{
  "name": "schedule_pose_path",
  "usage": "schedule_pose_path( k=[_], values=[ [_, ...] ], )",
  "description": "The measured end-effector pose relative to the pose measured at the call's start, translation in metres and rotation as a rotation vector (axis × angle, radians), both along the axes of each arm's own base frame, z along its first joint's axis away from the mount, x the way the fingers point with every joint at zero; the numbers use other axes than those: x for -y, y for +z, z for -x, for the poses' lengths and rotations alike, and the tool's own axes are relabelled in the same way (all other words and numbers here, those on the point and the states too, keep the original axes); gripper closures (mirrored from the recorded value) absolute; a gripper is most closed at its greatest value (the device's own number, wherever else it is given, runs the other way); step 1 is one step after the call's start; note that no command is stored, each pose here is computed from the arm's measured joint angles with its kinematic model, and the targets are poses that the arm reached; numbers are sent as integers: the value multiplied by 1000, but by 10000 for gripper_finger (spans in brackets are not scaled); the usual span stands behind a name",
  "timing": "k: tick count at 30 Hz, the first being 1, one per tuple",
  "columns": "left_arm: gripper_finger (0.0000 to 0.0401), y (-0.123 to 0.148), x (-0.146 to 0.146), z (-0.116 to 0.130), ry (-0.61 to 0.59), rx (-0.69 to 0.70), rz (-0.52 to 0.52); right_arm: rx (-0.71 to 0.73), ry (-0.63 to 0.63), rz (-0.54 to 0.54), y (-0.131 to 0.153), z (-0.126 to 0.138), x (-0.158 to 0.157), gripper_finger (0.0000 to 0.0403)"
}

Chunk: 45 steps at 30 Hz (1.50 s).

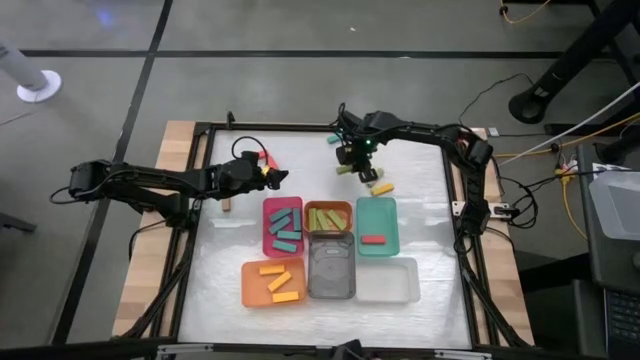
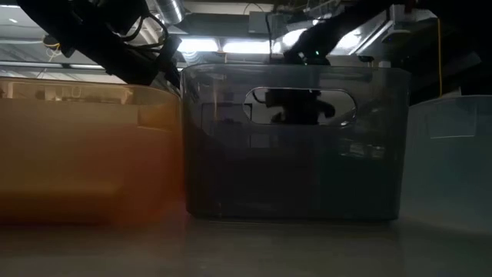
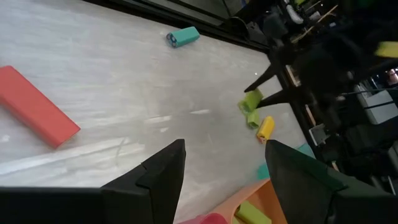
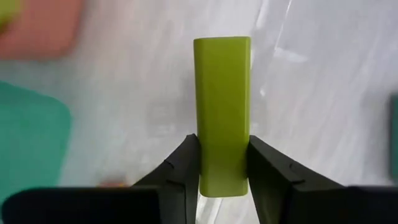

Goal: Sort blocks
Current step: Put the left green block into the top orange bin

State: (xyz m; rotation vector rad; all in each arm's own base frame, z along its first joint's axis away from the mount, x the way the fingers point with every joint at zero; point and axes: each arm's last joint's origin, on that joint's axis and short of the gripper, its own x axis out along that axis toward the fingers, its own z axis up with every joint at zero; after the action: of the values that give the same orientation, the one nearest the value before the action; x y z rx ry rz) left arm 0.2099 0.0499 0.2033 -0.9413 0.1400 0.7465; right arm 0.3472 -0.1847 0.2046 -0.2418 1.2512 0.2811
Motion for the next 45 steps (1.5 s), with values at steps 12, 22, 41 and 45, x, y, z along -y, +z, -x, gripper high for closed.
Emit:
schedule_pose_path(
  k=[12,22,41,45],
  values=[
    [191,0,0,0,-18,-24,-34,42,201,-42,27,-34,-68,280],
    [191,0,-3,1,-18,-40,-57,40,364,-33,27,-48,-132,277],
    [191,1,-15,4,8,-67,-105,57,219,139,29,-58,-149,276],
    [191,0,-24,6,16,-59,-76,54,169,122,29,-58,-149,276]
  ],
)
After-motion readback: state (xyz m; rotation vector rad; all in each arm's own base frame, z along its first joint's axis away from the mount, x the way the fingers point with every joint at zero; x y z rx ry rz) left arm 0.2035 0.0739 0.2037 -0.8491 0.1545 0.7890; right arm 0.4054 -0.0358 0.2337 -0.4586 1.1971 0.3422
